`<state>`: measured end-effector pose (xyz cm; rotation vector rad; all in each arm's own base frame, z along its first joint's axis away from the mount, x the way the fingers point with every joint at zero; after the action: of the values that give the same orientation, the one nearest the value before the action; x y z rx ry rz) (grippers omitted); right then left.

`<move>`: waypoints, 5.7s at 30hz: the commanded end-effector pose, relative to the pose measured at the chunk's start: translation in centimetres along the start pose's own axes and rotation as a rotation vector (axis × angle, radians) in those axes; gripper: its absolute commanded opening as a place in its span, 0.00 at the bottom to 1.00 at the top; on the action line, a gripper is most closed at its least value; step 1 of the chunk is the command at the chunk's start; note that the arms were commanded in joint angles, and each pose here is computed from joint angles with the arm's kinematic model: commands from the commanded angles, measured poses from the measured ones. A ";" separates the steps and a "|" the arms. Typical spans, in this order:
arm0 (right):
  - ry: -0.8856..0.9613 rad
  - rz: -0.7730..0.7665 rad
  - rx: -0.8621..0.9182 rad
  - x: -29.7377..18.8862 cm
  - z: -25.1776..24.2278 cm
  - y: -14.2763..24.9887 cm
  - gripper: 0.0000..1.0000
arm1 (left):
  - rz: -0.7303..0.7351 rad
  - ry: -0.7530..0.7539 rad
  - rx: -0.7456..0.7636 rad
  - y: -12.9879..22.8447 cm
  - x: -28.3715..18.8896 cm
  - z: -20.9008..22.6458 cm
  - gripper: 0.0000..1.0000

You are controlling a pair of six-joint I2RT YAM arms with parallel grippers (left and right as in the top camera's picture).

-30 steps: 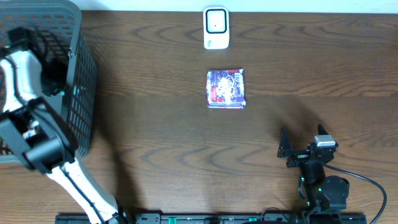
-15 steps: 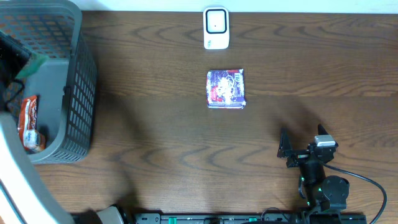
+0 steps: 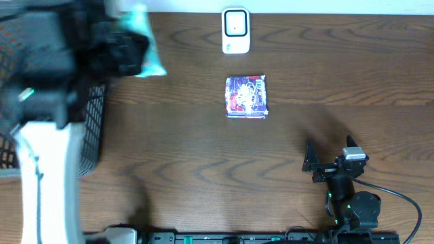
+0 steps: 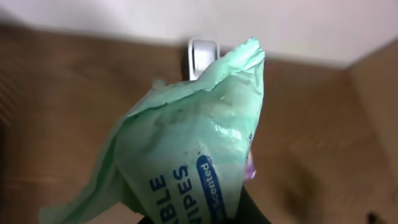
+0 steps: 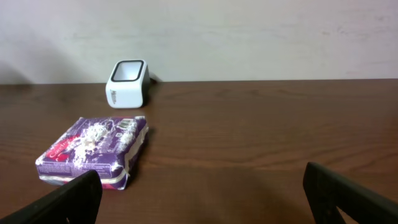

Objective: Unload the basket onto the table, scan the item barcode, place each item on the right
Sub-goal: 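Carry the green wipes to the scanner, barcode facing it, then set the green wipes down beside the purple pack, then return the left gripper to the basket and grasp an orange snack, then carry the orange snack to the scanner and set it down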

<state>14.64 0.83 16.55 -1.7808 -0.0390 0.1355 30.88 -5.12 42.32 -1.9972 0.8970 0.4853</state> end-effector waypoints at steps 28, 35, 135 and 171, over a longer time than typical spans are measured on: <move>0.018 0.005 -0.010 0.0 -0.2 0.2 0.99 | 0.583 -0.335 0.042 12.6 27.8 0.8 0.62; 0.018 0.005 -0.010 0.0 -0.2 0.2 0.99 | 0.448 -0.285 0.001 7.5 23.0 0.1 0.65; 0.018 0.005 -0.010 0.0 -0.2 0.2 0.99 | 0.228 -1.503 -1.056 5.6 4.1 39.5 0.84; 0.018 0.005 -0.010 0.0 -0.2 0.2 0.99 | -0.239 0.051 -0.126 -4.9 -6.6 4.2 0.07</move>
<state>14.64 0.83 16.55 -1.7808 -0.0390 0.1355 28.89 7.35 47.69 -2.3917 0.3095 0.5430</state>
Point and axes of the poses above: each gripper's point midway between its finger pads, its own x axis out along the fingers, its own z axis along the line the jaws close on, y = z × x, the point moved 10 cm from there along -x, back along the fingers, and after that the axes turned 15 degrees about -x, right-handed, at the moved point
